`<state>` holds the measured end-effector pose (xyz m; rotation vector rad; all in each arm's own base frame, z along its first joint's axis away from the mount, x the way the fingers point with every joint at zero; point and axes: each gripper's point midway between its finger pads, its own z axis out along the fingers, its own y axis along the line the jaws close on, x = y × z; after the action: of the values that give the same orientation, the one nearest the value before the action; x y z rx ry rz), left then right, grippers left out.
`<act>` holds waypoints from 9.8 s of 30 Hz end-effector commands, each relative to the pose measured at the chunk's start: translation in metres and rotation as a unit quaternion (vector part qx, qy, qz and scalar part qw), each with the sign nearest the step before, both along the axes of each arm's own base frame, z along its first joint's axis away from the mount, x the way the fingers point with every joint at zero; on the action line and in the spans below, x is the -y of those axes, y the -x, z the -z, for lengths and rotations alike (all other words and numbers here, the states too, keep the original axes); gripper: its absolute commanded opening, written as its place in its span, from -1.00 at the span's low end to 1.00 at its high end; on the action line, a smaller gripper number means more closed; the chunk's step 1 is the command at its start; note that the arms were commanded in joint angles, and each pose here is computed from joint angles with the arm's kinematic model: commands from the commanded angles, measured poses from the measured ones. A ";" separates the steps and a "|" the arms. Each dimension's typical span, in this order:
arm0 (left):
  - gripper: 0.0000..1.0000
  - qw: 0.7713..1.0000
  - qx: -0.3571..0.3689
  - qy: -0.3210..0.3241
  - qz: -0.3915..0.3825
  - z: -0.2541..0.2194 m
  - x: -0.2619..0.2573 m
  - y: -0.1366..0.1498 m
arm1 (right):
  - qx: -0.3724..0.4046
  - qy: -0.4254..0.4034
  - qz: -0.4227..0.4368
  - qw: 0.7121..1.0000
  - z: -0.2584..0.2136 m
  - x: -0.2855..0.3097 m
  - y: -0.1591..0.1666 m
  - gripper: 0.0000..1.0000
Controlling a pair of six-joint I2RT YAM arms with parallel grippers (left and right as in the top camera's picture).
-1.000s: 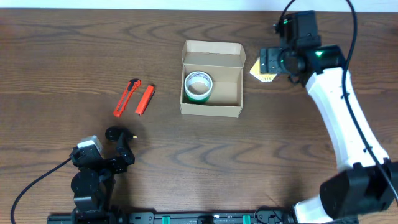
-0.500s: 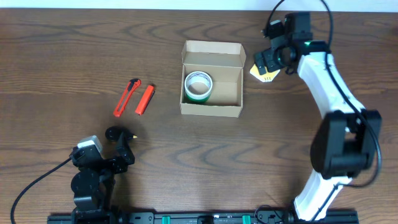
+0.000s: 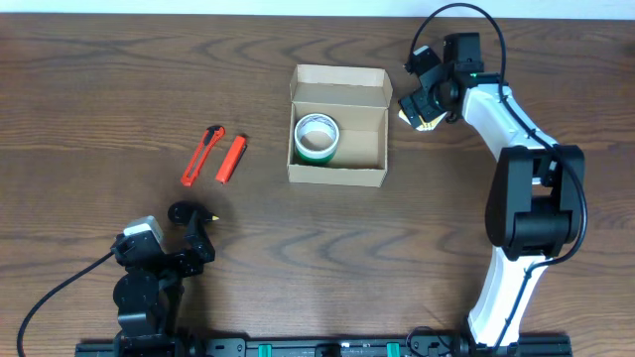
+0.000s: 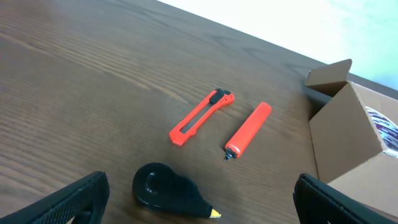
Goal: Pack container
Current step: 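Reach the right gripper to the yellow sticky-note pad and grasp it, then carry the yellow pad with the right gripper and lower it into the box, then withdraw the right gripper and reach the left gripper to the red cutters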
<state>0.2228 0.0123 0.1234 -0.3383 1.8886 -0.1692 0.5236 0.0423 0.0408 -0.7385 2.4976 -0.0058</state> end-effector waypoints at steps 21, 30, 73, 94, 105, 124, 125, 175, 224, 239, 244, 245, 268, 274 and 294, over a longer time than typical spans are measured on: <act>0.91 1.000 -0.008 -0.009 -0.006 0.009 -0.003 0.000 | -0.011 -0.076 -0.063 0.995 0.044 -0.005 -0.004 0.98; 0.91 1.000 -0.008 -0.009 -0.006 0.009 -0.003 0.000 | -0.032 -0.078 -0.061 0.995 0.052 -0.005 0.004 0.98; 0.91 1.000 -0.008 -0.009 -0.006 0.009 -0.003 0.000 | -0.055 -0.122 0.088 0.987 -0.101 -0.005 -0.024 0.41; 0.91 1.000 -0.008 -0.009 -0.006 0.009 -0.003 0.000 | -0.076 -0.054 0.032 0.995 -0.162 -0.201 0.062 0.45; 0.91 1.000 -0.008 -0.009 -0.006 0.009 -0.003 0.000 | -0.014 0.040 0.149 0.988 -0.162 -0.183 0.062 0.41; 0.91 1.000 -0.008 -0.009 -0.006 0.009 -0.003 0.000 | 0.014 0.059 0.217 0.974 -0.126 -0.171 0.044 0.33; 0.91 1.000 -0.008 -0.009 -0.006 0.009 -0.003 0.000 | 0.015 0.059 0.216 0.974 -0.126 -0.171 0.044 0.33; 0.91 1.000 -0.008 -0.009 -0.006 0.009 -0.003 0.000 | -0.044 0.007 0.146 0.988 -0.121 -0.228 0.078 0.99; 0.91 1.000 -0.008 -0.009 -0.006 0.009 -0.003 0.000 | -0.127 -0.019 0.118 0.985 -0.125 -0.170 0.101 -0.98; 0.91 1.000 -0.008 -0.009 -0.006 0.009 -0.003 0.000 | -0.097 -0.112 0.040 0.988 -0.196 -0.119 0.177 -0.97; 0.91 1.000 -0.008 -0.011 -0.011 0.009 -0.005 0.000 | -0.072 -0.107 0.047 0.991 -0.198 -0.101 0.205 -0.97; 0.91 1.000 -0.008 -0.011 -0.011 0.009 -0.005 0.000 | -0.076 -0.102 0.050 0.991 -0.198 -0.098 0.211 -0.97; 0.91 0.986 0.063 -0.123 0.090 -0.109 0.018 -0.010 | -0.061 -0.062 0.076 0.993 -0.223 -0.063 0.257 0.99; 0.91 0.977 -0.076 -0.150 0.129 -0.126 0.016 -0.038 | -0.061 -0.062 0.076 0.993 -0.223 -0.063 0.257 0.99; 0.91 0.923 -0.261 -0.084 0.269 -0.029 0.062 -0.144 | -0.061 -0.062 0.076 0.993 -0.223 -0.063 0.257 0.98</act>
<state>0.3606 -0.0446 0.1641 0.2292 2.4463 -0.3316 0.2664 0.1061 0.2641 -0.5071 2.6356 0.1501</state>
